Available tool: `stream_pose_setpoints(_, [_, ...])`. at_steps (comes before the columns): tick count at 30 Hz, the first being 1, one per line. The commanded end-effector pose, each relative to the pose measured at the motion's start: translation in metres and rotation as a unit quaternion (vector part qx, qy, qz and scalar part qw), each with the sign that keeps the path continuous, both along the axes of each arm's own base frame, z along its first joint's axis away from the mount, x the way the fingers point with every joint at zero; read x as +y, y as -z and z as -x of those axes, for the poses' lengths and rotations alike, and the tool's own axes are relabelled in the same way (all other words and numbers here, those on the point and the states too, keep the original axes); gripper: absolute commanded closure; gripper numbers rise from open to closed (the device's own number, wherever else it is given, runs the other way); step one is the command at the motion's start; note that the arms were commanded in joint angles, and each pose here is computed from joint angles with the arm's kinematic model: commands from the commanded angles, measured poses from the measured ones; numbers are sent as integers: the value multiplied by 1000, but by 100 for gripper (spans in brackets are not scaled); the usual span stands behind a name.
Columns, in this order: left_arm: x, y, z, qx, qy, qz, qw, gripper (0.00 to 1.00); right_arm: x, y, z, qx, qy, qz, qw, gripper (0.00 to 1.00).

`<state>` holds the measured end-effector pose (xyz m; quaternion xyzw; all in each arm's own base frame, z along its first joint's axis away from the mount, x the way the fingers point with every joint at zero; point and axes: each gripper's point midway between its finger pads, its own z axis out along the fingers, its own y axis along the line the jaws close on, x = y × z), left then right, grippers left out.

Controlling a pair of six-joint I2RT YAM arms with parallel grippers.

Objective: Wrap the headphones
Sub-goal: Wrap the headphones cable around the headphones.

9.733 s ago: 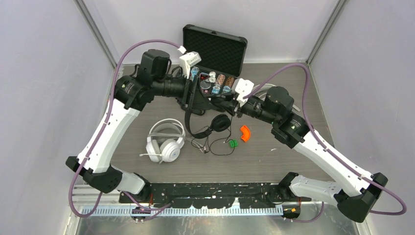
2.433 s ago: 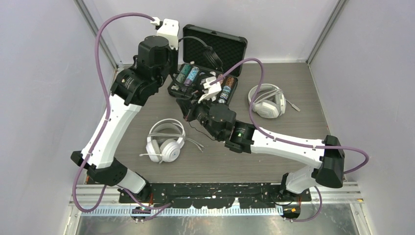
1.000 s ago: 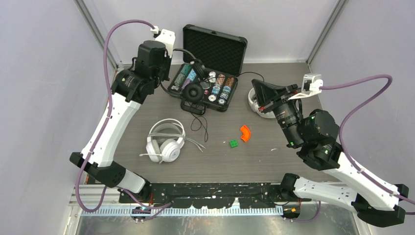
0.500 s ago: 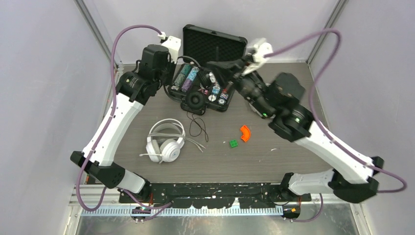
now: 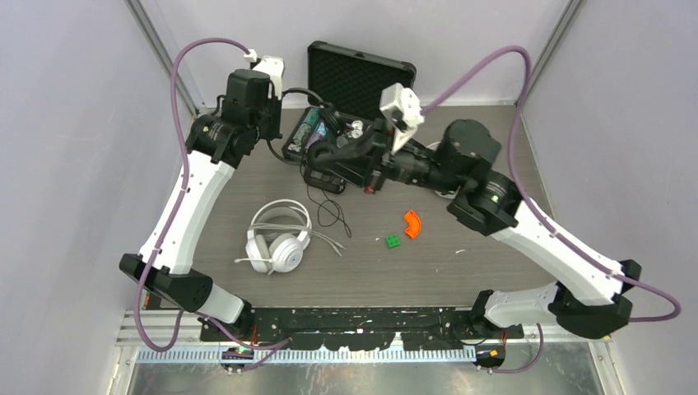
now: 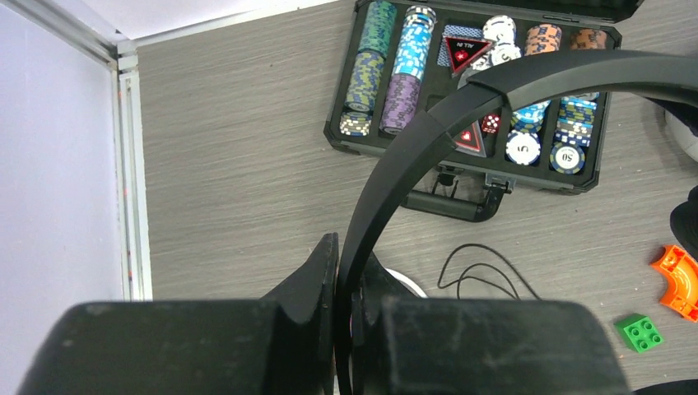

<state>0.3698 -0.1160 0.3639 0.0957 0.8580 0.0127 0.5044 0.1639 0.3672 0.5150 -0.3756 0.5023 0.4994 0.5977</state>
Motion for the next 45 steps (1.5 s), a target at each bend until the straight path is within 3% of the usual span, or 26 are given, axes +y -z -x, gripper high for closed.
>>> stream_pose_setpoints(1, [0,-25,-8,-29,-17,32,999,100,-35,-41,65,-42,-112,-59,991,100])
stream_pose_setpoints(6, [3,-31,-12,-34,-25,33,999,100,-55,-31,78,-24,-112,-54,992,99])
stream_pose_setpoints(10, [1,-43,-9,-46,-11,42,998,100,-82,22,37,53,39,-15,998,100])
stream_pose_setpoints(14, [-3,-59,-3,-67,6,64,996,100,-108,110,11,140,153,76,975,100])
stream_pose_setpoints(20, [-3,-78,0,-100,11,77,992,100,-148,222,-11,266,298,204,894,99])
stream_pose_setpoints(27, [-20,-81,19,-105,73,106,986,100,-167,337,-13,410,409,239,779,88])
stream_pose_setpoints(30, [-12,-78,26,-102,66,92,988,100,-176,357,-10,445,439,226,747,75])
stream_pose_setpoints(34, [-8,-72,32,-94,67,82,990,100,-199,343,-16,442,495,191,723,56])
stream_pose_setpoints(36, [-11,-69,35,-86,76,87,990,100,-207,318,-21,429,507,172,728,52])
stream_pose_setpoints(38, [-17,-68,39,-82,94,96,987,100,-202,289,-26,410,491,147,754,50])
stream_pose_setpoints(41, [-28,-68,46,-73,123,114,983,100,-170,237,-31,351,406,102,838,47])
stream_pose_setpoints(43, [-36,-69,51,-67,141,129,979,100,-139,201,-25,277,309,73,907,40])
stream_pose_setpoints(45, [-42,-71,56,-63,154,146,975,100,-117,171,-21,190,245,45,950,37])
